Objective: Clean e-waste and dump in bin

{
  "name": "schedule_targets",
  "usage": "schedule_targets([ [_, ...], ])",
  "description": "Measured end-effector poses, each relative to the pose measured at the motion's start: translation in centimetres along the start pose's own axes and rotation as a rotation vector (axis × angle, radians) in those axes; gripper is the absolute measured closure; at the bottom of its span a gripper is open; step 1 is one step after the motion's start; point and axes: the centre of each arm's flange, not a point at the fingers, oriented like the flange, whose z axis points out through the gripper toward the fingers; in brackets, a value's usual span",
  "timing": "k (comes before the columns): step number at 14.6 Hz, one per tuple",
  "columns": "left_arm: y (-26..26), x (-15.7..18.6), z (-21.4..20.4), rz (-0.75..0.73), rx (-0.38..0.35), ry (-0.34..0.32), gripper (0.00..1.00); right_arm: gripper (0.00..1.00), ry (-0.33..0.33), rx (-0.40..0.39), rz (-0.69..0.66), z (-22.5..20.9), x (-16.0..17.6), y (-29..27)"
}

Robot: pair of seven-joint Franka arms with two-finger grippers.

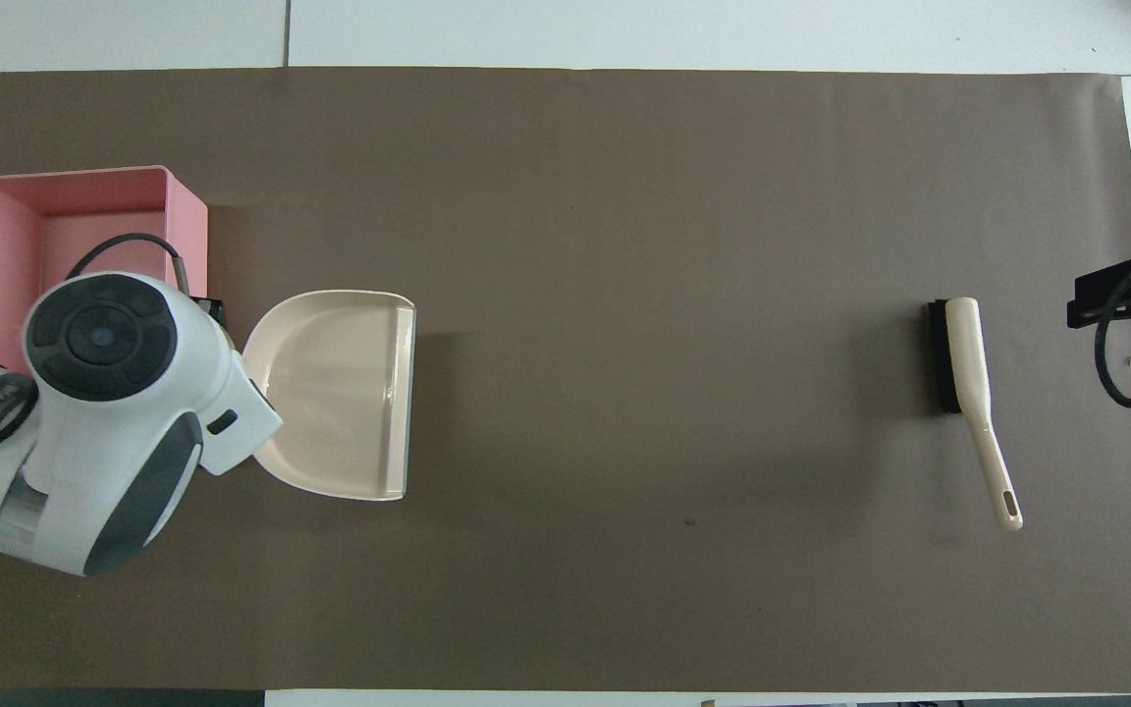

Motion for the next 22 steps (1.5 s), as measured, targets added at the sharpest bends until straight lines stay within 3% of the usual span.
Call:
schedule_targets([
  [3, 1.1, 7.7, 1.9, -0.026, 0.024, 0.026, 0.67, 0.0, -0.001, 0.0, 0.002, 0.0, 0.0, 0.0],
  [5, 1.2, 10.6, 3.6, -0.027, 0.031, 0.044, 0.67, 0.0, -0.001, 0.0, 0.01, 0.0, 0.0, 0.3],
  [8, 0.6, 11.3, 5.4, -0.034, 0.027, 0.056, 0.67, 0.0, -0.002, 0.0, 0.023, 0.0, 0.1, 1.0],
  [16, 1.1, 13.0, 4.6, -0.027, 0.05, 0.068, 0.63, 0.0, -0.001, -0.001, 0.009, 0.0, 0.0, 0.2],
  [19, 1.0, 12.3, 3.4, -0.143, 0.032, 0.05, 0.33, 0.0, -0.008, 0.031, 0.009, -0.2, -0.1, 0.0],
  [22, 0.9, 9.5, 1.9, -0.381, 0.003, 0.015, 0.01, 0.0, 0.004, 0.038, 0.003, -0.8, -0.2, -0.4],
])
